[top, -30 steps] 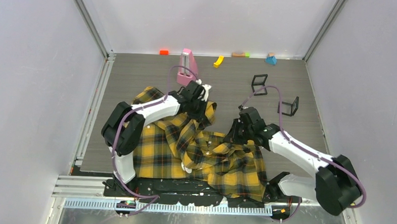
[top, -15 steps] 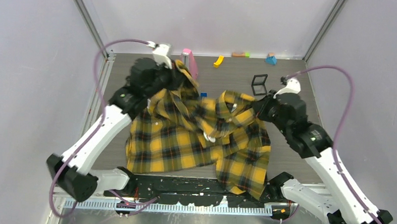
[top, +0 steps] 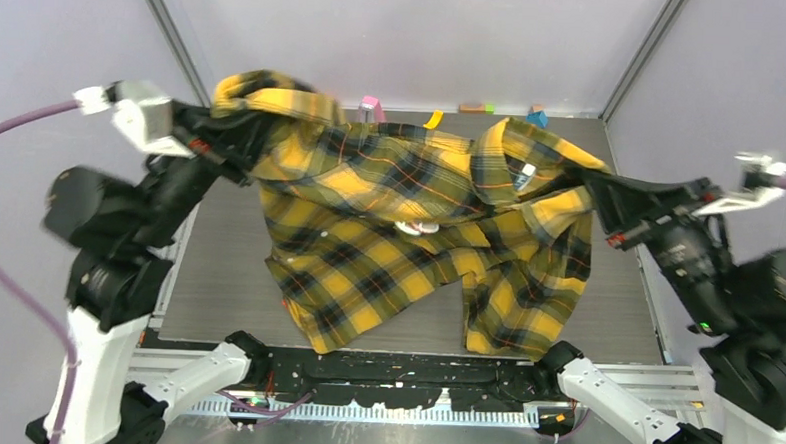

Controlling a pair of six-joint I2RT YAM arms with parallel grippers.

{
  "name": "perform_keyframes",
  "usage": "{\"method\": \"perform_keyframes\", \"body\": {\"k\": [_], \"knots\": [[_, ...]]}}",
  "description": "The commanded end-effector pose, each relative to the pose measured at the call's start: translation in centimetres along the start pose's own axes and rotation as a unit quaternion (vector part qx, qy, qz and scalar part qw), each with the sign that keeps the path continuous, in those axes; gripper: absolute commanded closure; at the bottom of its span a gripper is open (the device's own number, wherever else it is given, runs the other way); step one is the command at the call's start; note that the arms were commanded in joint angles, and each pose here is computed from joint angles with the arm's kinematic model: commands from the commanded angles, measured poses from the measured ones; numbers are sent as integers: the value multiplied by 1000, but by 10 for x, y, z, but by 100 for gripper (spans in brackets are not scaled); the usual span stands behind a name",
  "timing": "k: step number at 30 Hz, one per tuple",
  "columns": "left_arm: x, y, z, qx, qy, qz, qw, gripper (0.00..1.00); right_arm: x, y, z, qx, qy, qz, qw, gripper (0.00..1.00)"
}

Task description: Pin the brooch onto the clothing

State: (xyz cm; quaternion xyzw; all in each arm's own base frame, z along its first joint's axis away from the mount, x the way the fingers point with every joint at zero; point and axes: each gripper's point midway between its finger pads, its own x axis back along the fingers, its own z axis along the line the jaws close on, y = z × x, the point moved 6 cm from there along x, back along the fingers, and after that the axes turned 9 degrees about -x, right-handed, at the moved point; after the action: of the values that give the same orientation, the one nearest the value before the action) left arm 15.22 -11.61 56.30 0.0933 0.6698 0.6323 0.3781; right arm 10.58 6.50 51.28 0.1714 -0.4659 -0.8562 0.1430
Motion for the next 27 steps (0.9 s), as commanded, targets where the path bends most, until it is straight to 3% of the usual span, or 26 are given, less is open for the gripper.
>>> {"method": "perform_keyframes", "body": {"k": [1,6,13,18,20,21,22,23,24,25,26,27], "knots": [[40,62,8,-56,54,-73,994,100,25,40,20,28,49,-68,996,99],[68,96,23,-92,129,-91,983,100,44,68,29,36,63,-118,990,99],[50,84,42,-130,182,-76,972,100,20,67,11,44,-10,-142,989,99],[-13,16,81,-196,265,13,944,100,-44,40,-31,74,-137,-163,974,99],[-40,-39,103,-224,304,81,922,100,-81,9,-57,90,-193,-152,965,99],[-51,-72,115,-220,315,112,916,100,-105,-27,-80,106,-234,-118,959,99],[-56,-106,128,-209,327,139,911,100,-118,-37,-87,100,-240,-125,957,99],[-57,-141,140,-191,341,163,906,97,-137,-79,-113,104,-270,-85,954,99],[-55,-176,149,-172,347,193,901,88,-147,-91,-128,94,-282,-89,951,99],[-53,-205,155,-152,351,213,899,74,-160,-137,-155,83,-301,-39,949,95],[-49,-234,157,-139,349,241,895,53,-168,-150,-171,71,-303,-34,950,87],[-46,-256,156,-130,345,267,890,26,-175,-189,-194,56,-318,6,946,61]]}}
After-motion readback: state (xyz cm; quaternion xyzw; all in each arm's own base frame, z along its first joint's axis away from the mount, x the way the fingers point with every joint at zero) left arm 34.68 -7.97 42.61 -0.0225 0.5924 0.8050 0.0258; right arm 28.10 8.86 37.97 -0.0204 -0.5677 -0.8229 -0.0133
